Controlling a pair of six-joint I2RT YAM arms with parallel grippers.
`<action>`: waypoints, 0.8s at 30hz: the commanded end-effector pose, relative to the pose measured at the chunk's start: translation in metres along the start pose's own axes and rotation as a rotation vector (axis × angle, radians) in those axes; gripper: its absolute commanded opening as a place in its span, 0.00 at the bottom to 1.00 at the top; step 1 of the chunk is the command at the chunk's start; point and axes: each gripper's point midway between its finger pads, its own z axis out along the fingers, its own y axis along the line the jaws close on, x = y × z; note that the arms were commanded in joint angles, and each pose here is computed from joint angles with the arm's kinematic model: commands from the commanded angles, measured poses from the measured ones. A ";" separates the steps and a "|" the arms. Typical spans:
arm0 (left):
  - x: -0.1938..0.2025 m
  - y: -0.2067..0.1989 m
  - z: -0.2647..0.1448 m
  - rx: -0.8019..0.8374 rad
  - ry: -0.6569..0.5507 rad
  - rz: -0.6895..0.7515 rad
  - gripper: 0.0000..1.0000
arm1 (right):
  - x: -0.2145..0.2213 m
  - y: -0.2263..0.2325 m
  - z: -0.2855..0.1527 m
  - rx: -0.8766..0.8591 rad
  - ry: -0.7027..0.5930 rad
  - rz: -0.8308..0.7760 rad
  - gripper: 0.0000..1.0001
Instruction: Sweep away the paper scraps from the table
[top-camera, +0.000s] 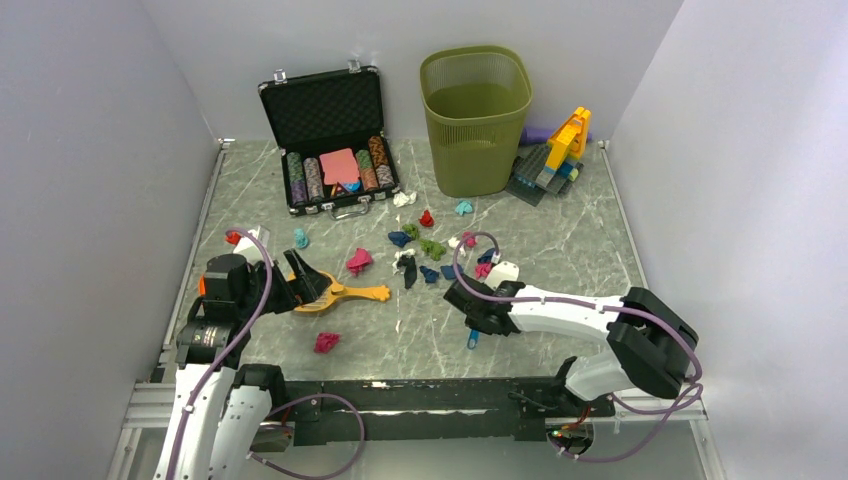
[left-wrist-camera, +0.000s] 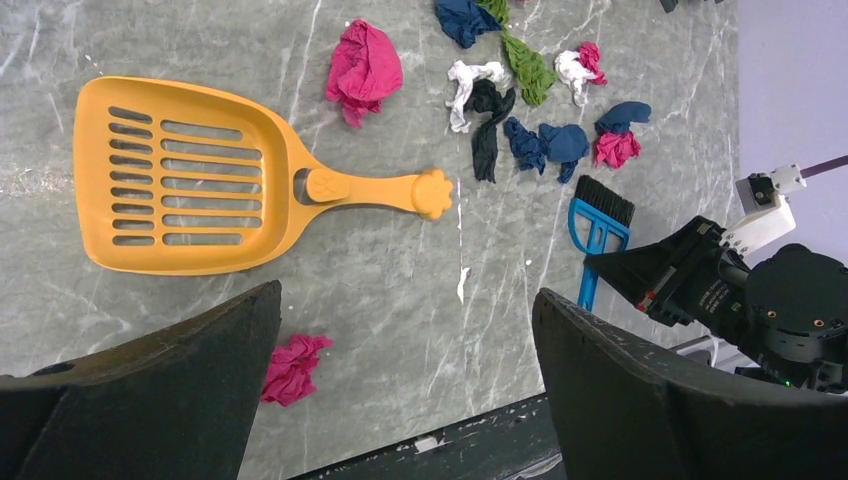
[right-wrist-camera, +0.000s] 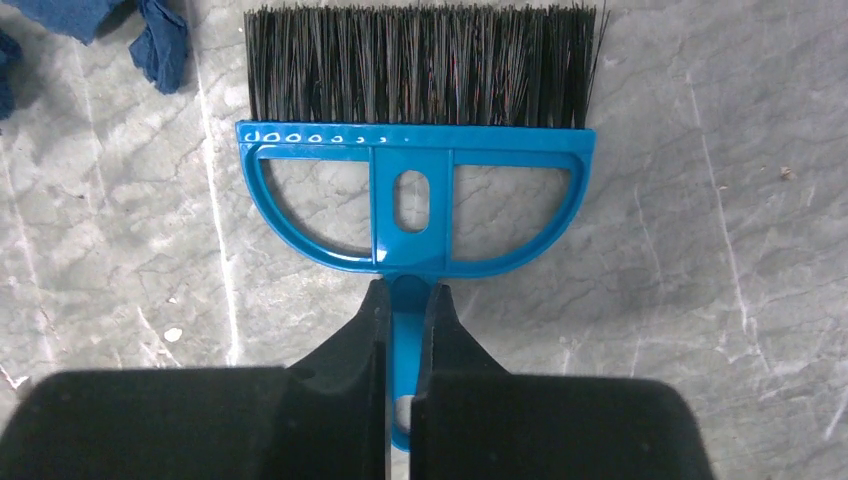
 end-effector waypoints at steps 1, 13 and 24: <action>-0.005 -0.004 0.002 0.030 -0.016 0.042 0.99 | -0.002 0.005 0.000 -0.009 0.002 0.021 0.00; 0.007 -0.061 0.003 0.355 -0.040 0.011 0.99 | -0.064 0.066 -0.082 -0.333 -0.069 0.213 0.00; 0.027 -0.140 0.016 0.489 0.047 0.052 0.99 | -0.103 0.109 -0.140 -0.604 -0.064 0.498 0.00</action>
